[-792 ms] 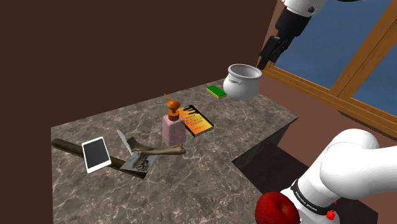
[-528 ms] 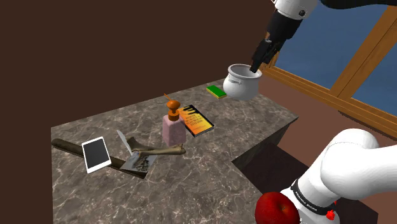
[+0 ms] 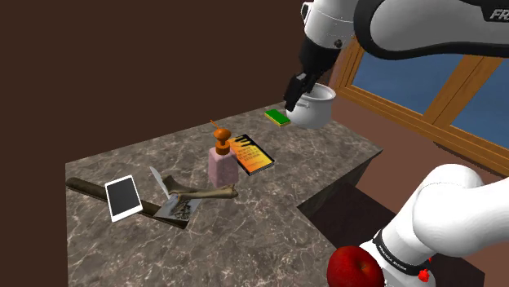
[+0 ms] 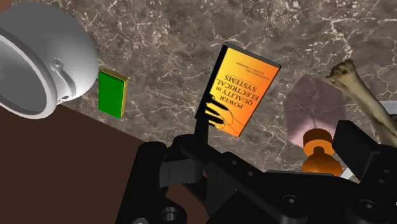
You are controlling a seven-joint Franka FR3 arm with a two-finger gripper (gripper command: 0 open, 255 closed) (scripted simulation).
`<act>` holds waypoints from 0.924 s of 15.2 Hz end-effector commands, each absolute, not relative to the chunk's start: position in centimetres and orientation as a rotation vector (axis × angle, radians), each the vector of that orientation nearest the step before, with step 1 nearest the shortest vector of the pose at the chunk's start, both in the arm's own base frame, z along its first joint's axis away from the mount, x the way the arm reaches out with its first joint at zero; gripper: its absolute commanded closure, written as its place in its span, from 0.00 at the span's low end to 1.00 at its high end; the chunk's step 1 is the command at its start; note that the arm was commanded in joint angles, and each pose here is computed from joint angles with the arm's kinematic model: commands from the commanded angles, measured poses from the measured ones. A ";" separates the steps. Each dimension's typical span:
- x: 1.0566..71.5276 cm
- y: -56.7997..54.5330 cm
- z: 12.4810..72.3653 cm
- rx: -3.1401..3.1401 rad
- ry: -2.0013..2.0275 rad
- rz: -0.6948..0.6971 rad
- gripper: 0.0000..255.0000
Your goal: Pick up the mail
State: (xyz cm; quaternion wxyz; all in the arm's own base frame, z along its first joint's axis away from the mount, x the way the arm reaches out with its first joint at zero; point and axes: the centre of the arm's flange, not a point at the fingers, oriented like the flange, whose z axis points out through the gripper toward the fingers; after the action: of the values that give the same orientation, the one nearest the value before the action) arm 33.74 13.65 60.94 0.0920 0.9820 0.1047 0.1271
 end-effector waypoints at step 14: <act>36.7 33.1 50.5 2.622 0.597 0.445 0.00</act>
State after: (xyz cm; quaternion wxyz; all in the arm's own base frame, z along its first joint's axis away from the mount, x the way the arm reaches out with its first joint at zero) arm 36.55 31.61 51.83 0.2000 0.9449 0.2067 0.1566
